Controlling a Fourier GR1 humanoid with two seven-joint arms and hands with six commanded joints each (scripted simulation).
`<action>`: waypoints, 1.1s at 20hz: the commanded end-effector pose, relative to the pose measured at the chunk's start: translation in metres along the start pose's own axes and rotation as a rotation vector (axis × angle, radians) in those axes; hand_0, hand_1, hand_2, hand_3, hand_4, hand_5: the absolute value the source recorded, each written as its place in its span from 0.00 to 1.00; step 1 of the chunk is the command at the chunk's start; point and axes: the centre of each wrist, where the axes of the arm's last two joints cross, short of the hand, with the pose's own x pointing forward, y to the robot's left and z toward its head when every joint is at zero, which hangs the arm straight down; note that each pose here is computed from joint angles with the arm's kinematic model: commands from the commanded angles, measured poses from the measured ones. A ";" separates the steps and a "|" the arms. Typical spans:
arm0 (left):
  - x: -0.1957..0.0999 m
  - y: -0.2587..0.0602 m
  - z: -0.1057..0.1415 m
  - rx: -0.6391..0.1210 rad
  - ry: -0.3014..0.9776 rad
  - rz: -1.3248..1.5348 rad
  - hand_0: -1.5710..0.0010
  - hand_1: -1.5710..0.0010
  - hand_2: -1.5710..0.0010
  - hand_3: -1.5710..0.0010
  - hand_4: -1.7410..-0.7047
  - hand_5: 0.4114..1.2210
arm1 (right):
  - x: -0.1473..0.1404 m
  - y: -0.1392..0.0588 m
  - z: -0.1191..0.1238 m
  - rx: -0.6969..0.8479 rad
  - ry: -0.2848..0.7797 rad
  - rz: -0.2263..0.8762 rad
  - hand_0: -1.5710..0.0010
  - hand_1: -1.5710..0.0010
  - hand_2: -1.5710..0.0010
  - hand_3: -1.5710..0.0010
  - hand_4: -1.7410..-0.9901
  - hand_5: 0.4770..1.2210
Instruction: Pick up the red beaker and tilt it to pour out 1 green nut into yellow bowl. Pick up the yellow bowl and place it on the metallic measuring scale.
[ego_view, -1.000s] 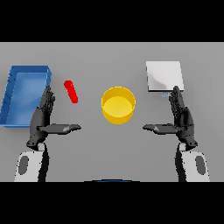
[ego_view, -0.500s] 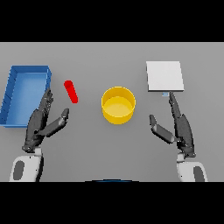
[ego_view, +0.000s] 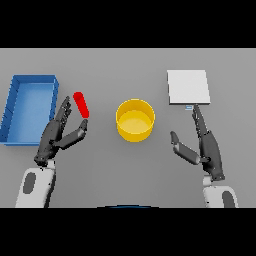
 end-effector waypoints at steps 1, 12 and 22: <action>-0.003 0.000 -0.008 0.003 0.006 -0.006 1.00 1.00 1.00 1.00 0.36 0.40 | -0.002 0.001 0.001 0.005 0.009 -0.010 1.00 1.00 1.00 1.00 0.59 0.27; -0.022 0.000 -0.064 0.014 0.062 -0.010 1.00 1.00 1.00 1.00 0.40 0.37 | 0.000 -0.005 0.001 -0.018 0.033 -0.015 1.00 1.00 1.00 1.00 0.54 0.28; -0.016 -0.004 -0.096 -0.025 0.049 -0.026 1.00 1.00 1.00 1.00 0.39 0.38 | -0.003 -0.006 -0.003 -0.015 0.033 -0.021 1.00 1.00 1.00 1.00 0.57 0.28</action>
